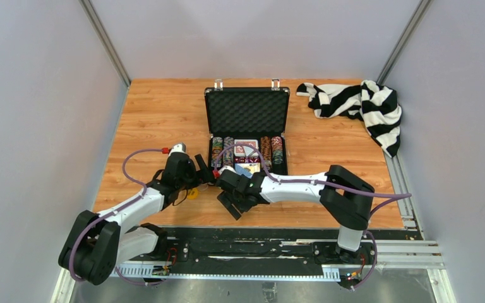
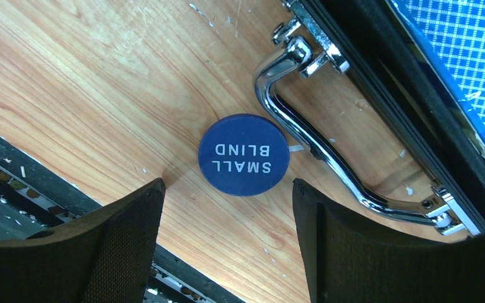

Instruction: Pack up texas hold em set

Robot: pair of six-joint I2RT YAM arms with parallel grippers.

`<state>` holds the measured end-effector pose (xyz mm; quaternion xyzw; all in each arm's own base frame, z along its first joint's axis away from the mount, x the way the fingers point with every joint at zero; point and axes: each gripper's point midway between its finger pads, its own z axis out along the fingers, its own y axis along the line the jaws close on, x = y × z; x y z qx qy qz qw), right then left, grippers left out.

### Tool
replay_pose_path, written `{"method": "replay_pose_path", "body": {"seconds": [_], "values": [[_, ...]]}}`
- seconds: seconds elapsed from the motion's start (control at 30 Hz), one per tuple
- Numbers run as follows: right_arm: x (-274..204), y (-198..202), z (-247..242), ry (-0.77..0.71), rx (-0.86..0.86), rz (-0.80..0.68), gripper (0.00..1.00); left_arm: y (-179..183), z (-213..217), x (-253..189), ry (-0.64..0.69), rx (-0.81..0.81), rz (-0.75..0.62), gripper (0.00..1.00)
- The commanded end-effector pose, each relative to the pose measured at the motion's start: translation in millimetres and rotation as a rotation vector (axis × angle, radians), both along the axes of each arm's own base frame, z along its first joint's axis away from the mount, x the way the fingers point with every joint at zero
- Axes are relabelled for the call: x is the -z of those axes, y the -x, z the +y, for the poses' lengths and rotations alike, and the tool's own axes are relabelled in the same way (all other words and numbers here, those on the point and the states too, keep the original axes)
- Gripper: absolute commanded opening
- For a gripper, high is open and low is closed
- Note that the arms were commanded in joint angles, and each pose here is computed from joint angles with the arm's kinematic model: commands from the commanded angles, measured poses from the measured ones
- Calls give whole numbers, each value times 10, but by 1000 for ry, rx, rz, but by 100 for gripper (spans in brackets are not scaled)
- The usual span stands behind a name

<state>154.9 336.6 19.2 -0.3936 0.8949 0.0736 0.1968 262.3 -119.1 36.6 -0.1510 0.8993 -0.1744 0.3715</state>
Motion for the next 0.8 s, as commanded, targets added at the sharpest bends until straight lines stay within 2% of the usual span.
{"method": "replay_pose_path", "body": {"seconds": [0.0,0.17,0.47,0.77], "values": [[99,47,-32,-23,26,33,73,-25,-15,5,16,4,-12,95],[144,23,-12,-38,33,45,71,-21,-13,18,14,6,-6,95],[162,35,-33,-31,25,49,52,-18,-10,36,11,7,-2,95],[3,62,21,-77,-3,50,51,-26,-25,43,14,11,-1,95]]}}
